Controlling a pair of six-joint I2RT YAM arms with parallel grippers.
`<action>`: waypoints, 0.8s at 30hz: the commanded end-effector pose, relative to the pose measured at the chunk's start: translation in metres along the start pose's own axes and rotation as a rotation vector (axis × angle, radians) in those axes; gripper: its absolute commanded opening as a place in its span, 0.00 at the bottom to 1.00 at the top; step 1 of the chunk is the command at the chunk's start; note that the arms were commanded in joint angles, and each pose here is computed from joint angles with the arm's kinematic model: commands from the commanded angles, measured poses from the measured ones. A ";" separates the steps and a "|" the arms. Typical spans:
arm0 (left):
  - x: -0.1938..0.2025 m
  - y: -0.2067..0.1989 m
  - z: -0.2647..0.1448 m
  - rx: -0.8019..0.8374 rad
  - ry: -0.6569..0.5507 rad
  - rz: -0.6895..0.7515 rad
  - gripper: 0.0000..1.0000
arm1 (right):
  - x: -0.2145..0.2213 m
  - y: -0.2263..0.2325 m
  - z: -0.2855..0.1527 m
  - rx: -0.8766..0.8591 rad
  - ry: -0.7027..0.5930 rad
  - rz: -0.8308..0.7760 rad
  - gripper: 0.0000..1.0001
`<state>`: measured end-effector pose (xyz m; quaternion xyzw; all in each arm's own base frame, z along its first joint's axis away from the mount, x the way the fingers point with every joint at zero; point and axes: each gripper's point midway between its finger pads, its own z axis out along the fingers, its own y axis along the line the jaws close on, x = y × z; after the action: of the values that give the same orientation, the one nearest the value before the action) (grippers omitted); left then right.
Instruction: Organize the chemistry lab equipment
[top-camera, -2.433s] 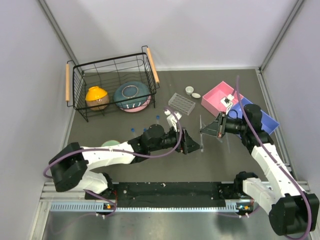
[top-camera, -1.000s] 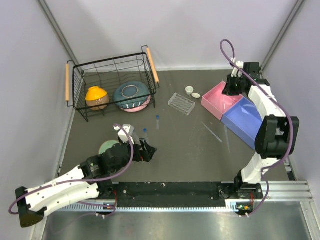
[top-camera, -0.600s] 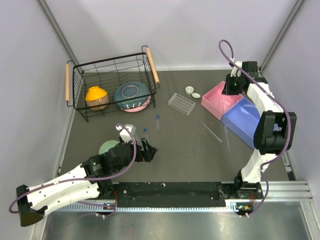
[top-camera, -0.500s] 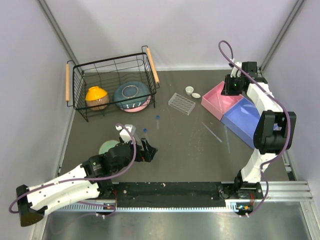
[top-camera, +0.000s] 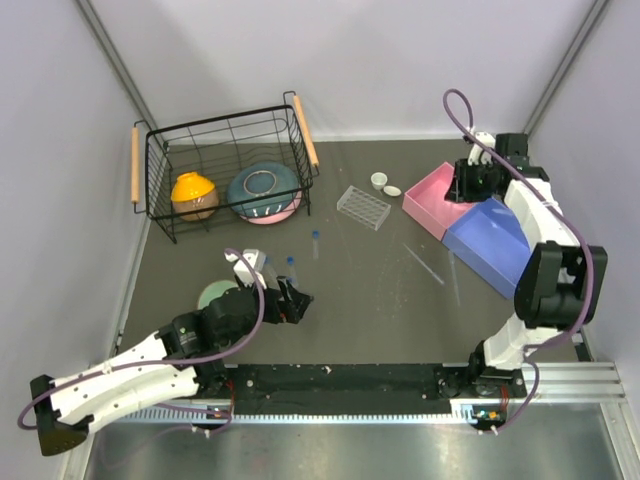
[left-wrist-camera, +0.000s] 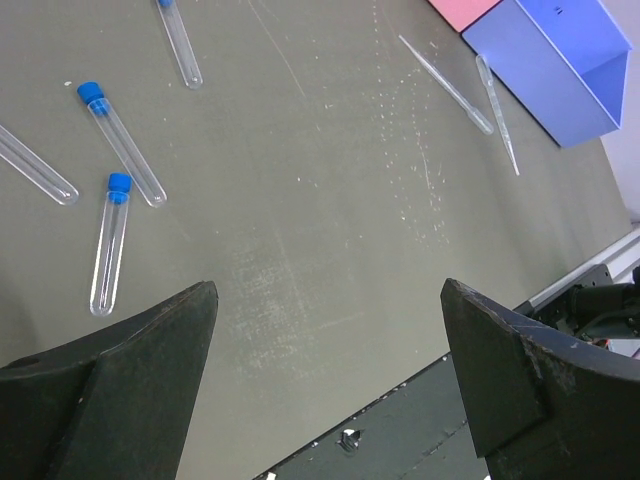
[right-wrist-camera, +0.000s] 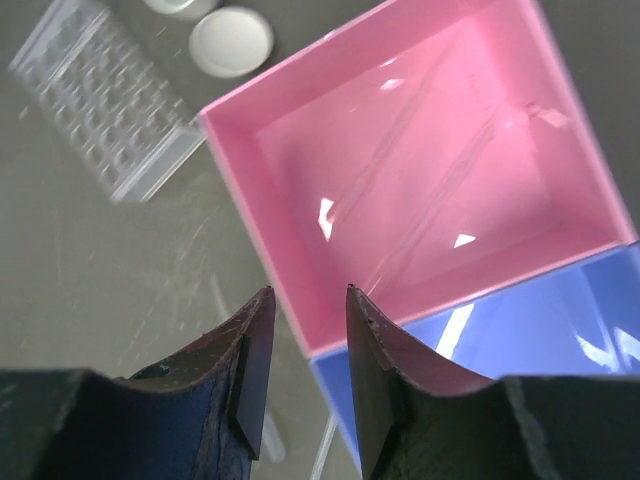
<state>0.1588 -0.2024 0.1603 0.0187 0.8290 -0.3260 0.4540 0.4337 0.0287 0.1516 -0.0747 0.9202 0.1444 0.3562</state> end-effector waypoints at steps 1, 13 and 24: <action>-0.005 0.000 -0.001 0.007 -0.038 -0.031 0.99 | 0.006 0.046 -0.044 -0.185 -0.070 -0.161 0.36; -0.003 0.004 -0.002 0.009 -0.046 -0.060 0.99 | 0.079 0.096 -0.087 -0.411 -0.040 -0.293 0.39; -0.001 0.006 -0.002 0.009 -0.048 -0.074 0.99 | 0.138 0.082 -0.081 -0.323 0.112 -0.369 0.43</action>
<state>0.1561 -0.1967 0.1561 -0.0064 0.8231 -0.3415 0.4537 0.2714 0.0820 0.1405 -0.2718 0.8734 0.2574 0.3114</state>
